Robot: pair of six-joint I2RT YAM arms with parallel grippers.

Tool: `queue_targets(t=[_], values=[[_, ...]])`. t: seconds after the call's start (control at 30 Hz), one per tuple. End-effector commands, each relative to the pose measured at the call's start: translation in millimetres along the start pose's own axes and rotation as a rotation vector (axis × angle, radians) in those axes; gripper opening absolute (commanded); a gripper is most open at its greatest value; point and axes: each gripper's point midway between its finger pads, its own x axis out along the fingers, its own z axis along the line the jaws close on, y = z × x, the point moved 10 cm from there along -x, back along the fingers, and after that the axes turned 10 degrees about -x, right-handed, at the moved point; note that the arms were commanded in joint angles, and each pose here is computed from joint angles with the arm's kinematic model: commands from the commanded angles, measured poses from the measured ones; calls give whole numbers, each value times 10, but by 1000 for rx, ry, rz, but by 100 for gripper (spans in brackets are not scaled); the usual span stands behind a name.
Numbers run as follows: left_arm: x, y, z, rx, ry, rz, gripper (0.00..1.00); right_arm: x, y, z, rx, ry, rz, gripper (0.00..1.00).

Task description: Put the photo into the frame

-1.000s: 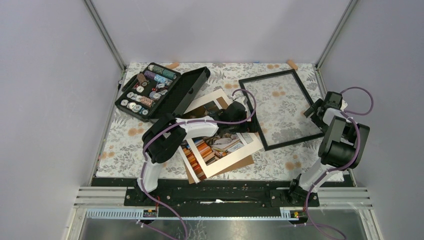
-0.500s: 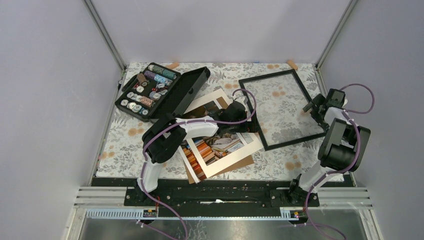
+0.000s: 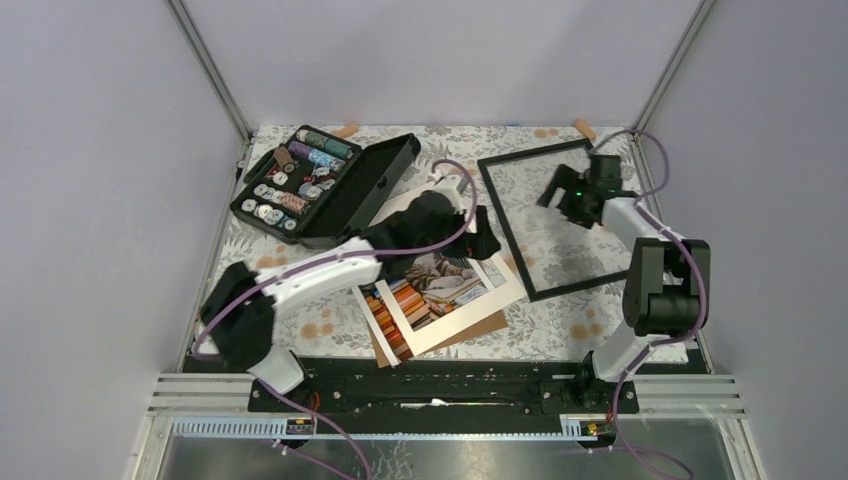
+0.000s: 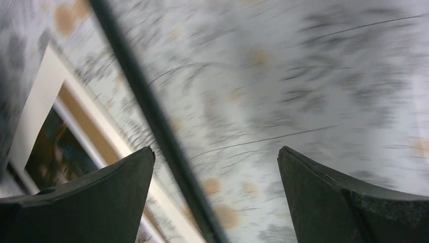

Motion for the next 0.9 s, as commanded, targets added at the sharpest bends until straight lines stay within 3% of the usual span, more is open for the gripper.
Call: queue_targets(t=[0.0,0.23,0.4,0.87], values=[[-362,111,216,13,-54,-5,99,-19,254,649,-98,-209,96,100],[-694,284,367,-50,-32,0,99,-125,1029,1227,-198,-322,238,95],[-660,582,542,-141,21,92,99,-183,1414,1205,-186,-261,291,92],[-688,951,887,-185,9,155,99,-502,1550,777,-215,53,230,97]])
